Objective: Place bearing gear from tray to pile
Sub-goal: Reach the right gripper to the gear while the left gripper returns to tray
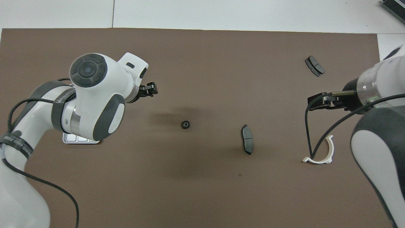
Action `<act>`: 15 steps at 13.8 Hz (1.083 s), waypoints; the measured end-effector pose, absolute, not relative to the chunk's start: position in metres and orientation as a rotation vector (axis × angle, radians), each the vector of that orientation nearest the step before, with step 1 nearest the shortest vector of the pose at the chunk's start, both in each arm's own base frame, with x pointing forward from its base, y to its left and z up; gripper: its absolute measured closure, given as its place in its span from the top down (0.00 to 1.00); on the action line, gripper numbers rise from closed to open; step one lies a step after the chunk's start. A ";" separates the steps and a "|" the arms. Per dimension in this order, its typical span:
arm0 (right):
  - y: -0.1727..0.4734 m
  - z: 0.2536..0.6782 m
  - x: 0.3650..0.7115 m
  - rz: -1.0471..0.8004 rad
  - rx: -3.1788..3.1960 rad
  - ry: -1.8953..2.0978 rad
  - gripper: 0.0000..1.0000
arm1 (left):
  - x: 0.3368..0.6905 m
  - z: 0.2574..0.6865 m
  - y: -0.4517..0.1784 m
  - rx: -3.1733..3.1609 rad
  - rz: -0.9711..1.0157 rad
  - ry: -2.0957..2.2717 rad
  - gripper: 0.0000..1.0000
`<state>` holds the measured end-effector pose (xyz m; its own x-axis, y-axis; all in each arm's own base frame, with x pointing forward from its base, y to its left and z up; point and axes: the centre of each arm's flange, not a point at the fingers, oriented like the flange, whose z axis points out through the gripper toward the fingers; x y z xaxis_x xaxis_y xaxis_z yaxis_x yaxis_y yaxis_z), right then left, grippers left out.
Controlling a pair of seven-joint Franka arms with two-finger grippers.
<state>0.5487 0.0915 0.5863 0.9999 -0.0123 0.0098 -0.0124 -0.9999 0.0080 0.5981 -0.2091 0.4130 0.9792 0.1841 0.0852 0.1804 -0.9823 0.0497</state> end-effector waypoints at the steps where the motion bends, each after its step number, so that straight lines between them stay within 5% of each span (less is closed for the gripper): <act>1: 0.108 0.582 0.549 0.029 3.135 -0.029 1.00 | 0.607 0.410 -0.180 3.093 0.134 0.270 0.78; 7: 0.220 0.501 0.574 0.083 3.147 -0.115 1.00 | 0.617 0.369 -0.042 3.113 0.186 0.201 0.77; 15: 0.339 0.408 0.589 0.070 3.140 -0.242 1.00 | 0.599 0.328 -0.017 3.122 0.216 0.102 0.70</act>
